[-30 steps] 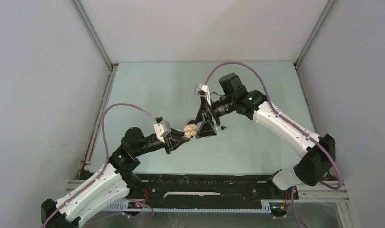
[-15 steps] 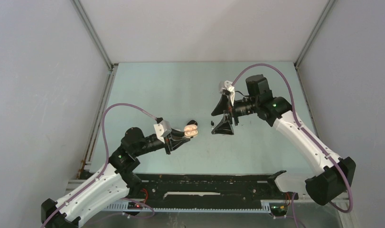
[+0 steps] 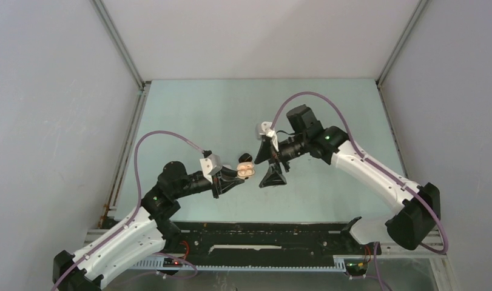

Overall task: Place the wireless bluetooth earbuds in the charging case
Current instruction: Close the charging case.

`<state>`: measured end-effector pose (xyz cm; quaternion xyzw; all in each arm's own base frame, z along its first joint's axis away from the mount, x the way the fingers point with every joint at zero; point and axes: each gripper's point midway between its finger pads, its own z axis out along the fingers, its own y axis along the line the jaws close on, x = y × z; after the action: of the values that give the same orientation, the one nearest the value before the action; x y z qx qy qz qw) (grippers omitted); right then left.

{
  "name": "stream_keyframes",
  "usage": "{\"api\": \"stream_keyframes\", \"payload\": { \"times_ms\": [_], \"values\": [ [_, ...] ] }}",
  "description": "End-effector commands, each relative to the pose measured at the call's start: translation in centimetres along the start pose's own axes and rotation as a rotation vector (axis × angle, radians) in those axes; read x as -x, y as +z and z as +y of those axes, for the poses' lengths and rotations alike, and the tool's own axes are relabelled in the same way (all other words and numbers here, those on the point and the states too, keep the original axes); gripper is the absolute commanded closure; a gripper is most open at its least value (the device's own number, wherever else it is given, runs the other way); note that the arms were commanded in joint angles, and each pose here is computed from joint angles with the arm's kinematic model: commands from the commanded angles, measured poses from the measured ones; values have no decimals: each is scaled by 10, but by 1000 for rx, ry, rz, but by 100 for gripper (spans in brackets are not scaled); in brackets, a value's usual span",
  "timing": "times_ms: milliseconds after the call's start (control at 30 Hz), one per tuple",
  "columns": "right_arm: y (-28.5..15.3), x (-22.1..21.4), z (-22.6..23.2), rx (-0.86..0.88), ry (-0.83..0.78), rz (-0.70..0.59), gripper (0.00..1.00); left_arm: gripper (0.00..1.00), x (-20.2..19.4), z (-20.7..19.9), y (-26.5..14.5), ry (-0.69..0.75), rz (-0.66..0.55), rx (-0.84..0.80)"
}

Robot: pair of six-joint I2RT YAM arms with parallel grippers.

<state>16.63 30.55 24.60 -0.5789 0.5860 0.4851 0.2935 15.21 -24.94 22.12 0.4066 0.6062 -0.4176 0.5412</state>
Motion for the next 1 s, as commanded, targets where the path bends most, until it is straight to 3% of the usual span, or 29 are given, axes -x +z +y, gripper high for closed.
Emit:
{"api": "stream_keyframes", "payload": {
  "times_ms": [0,400,667,967],
  "values": [
    [12,13,-2,0,-67,27,7,100,22,-8,1,19,-45,-45],
    [27,13,13,-2,-143,105,7,100,15,-3,7,-41,1,-25],
    [13,11,1,-120,-170,148,7,100,13,3,8,-48,14,11],
    [-34,29,-20,-258,-112,21,7,100,7,4,11,-67,37,6]
  ]
}}
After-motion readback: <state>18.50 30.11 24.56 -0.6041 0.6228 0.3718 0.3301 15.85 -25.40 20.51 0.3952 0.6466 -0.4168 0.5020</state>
